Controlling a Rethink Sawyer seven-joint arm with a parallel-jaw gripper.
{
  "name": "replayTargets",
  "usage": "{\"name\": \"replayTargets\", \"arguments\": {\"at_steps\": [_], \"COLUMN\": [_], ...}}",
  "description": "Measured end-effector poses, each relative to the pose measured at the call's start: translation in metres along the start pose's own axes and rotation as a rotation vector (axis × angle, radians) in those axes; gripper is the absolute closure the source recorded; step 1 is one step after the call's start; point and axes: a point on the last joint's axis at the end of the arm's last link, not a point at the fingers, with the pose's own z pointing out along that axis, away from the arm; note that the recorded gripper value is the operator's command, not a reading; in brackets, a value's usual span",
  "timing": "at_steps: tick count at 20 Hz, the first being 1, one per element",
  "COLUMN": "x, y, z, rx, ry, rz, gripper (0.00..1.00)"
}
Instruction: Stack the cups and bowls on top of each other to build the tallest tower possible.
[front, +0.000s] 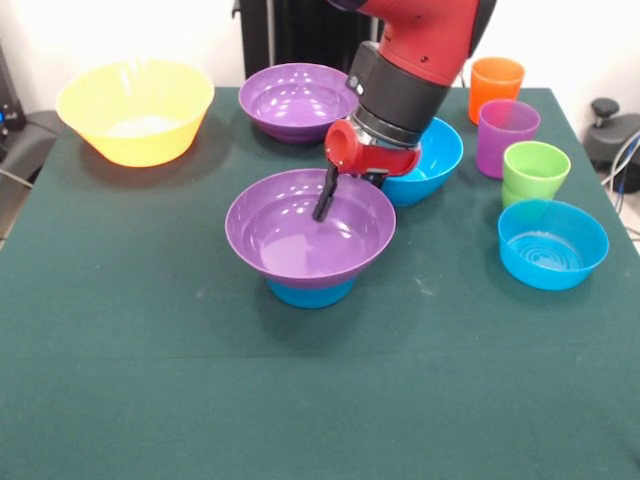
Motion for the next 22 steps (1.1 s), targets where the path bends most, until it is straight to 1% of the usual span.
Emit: {"name": "replayTargets", "arguments": {"at_steps": [6, 10, 15, 22], "x": [-0.013, -0.018, -0.021, -0.020], "y": [-0.008, -0.010, -0.008, 0.000], "z": [-0.016, -0.023, -0.025, -0.022], "rx": [0.007, 0.007, 0.002, -0.011], "ry": [-0.035, -0.049, -0.050, -0.035], "rz": [0.013, 0.017, 0.019, 0.015], "gripper": [0.00, 0.00, 0.00, 0.00]}}
